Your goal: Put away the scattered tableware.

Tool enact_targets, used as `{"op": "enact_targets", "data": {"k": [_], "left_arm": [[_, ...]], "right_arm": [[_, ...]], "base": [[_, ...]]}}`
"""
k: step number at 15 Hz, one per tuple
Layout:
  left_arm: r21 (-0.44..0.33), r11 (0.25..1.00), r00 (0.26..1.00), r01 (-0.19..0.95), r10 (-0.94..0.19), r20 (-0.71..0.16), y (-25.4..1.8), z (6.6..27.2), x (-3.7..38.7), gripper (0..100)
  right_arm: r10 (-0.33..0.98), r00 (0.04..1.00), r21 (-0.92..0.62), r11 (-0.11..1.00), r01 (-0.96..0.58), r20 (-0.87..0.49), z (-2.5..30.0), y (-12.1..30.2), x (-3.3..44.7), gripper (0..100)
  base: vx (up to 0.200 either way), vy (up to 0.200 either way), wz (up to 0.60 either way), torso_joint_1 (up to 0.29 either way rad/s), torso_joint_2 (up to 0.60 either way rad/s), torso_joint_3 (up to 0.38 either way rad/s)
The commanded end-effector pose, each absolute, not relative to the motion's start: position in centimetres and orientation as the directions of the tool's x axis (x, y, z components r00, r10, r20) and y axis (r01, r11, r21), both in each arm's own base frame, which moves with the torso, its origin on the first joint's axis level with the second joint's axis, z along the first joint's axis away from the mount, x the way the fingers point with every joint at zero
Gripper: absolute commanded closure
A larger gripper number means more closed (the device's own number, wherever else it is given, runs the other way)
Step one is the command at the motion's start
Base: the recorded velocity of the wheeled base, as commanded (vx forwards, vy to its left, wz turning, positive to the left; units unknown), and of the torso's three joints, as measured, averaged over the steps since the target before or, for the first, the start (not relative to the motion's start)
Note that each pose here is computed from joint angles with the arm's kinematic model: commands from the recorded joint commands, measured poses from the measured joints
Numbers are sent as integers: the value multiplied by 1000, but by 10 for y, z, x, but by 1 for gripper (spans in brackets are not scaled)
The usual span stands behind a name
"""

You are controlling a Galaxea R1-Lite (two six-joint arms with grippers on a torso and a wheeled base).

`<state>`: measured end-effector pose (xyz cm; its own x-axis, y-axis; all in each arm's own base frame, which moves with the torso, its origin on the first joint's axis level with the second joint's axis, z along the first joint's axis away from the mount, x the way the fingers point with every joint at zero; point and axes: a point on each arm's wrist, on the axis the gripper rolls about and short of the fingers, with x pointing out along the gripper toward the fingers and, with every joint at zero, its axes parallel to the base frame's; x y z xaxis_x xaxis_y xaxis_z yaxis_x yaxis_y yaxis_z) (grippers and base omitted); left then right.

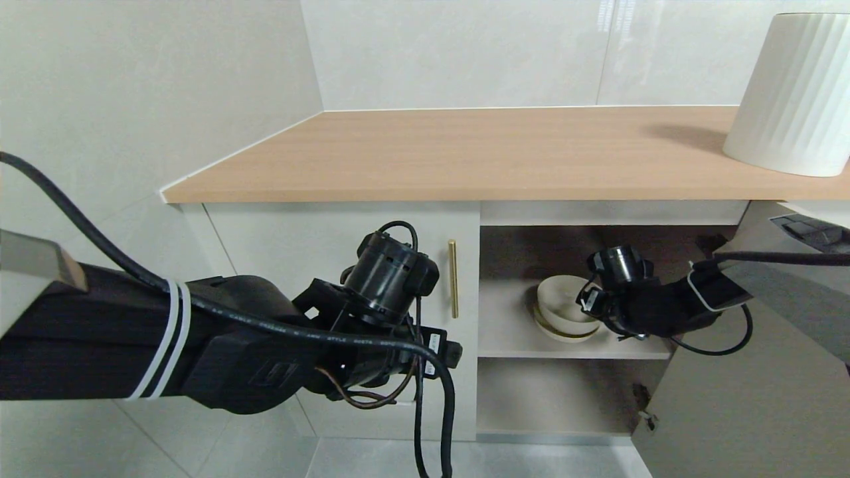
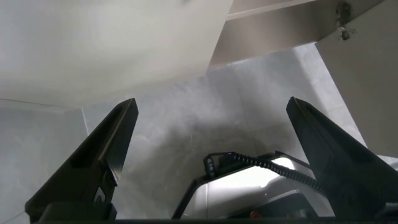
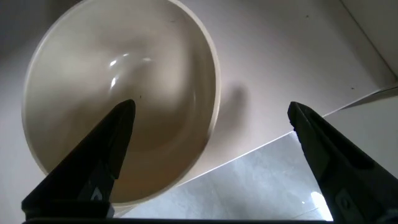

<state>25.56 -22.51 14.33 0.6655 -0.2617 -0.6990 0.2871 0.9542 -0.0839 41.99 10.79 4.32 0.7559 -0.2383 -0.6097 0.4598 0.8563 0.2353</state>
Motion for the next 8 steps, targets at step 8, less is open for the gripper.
{"op": "enact_targets", "data": {"k": [8], "left_arm": [[-134,964,682,231,-259,-684,-211,154,250,0]], "right_arm": [[74,745,232,966,110,-663,128,144,323,0]], "base": [[0,0,0,0,0,0]]}}
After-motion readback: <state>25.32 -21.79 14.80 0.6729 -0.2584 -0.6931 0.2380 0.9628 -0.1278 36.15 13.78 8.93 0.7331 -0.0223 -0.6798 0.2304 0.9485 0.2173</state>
